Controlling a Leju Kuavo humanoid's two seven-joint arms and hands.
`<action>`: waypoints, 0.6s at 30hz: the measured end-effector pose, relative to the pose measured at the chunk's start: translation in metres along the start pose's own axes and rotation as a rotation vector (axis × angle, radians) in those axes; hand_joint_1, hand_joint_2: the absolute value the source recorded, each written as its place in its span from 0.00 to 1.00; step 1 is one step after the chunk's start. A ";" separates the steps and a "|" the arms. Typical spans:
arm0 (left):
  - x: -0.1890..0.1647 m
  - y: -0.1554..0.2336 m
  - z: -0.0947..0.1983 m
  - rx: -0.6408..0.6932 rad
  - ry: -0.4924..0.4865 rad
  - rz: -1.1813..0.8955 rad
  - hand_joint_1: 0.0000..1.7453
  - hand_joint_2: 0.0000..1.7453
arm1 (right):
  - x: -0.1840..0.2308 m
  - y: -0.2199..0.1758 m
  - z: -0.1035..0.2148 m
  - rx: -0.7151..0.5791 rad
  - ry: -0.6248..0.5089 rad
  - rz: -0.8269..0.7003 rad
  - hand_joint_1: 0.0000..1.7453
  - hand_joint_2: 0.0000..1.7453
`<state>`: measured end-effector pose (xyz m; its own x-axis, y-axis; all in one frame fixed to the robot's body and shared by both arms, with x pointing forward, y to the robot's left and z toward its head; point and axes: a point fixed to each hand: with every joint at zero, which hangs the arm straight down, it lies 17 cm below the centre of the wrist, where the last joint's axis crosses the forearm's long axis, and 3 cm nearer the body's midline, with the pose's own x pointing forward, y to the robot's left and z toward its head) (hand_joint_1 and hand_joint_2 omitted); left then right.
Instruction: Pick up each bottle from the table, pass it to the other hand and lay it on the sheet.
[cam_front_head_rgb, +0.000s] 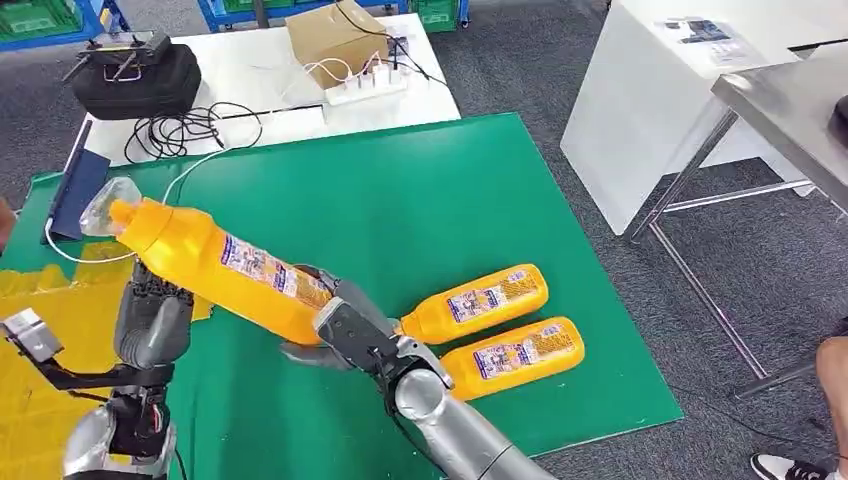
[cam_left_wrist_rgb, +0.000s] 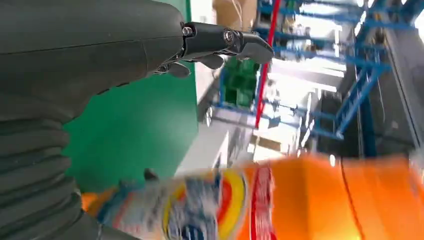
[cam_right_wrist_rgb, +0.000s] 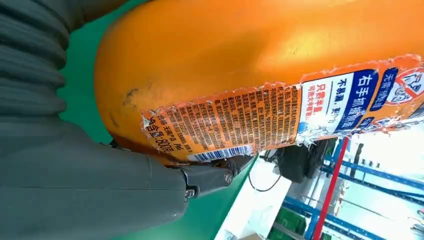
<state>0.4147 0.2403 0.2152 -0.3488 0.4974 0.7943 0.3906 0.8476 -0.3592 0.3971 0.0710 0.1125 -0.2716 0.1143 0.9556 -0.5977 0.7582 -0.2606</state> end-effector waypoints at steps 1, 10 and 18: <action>0.000 -0.006 0.000 -0.014 0.000 0.003 0.00 1.00 | 0.000 0.001 0.000 0.002 0.002 0.000 1.00 1.00; 0.002 -0.030 0.001 -0.072 -0.007 0.017 0.00 1.00 | -0.002 0.003 0.000 0.011 0.013 0.002 1.00 1.00; -0.002 -0.043 0.000 -0.101 0.002 0.031 0.00 1.00 | -0.013 0.027 0.002 0.086 0.058 0.046 1.00 1.00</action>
<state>0.3987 0.2033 0.2288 -0.3333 0.5222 0.7850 0.4851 0.8089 -0.3322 0.3833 0.0884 0.0928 -0.2574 0.1866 0.9481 -0.6488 0.6938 -0.3126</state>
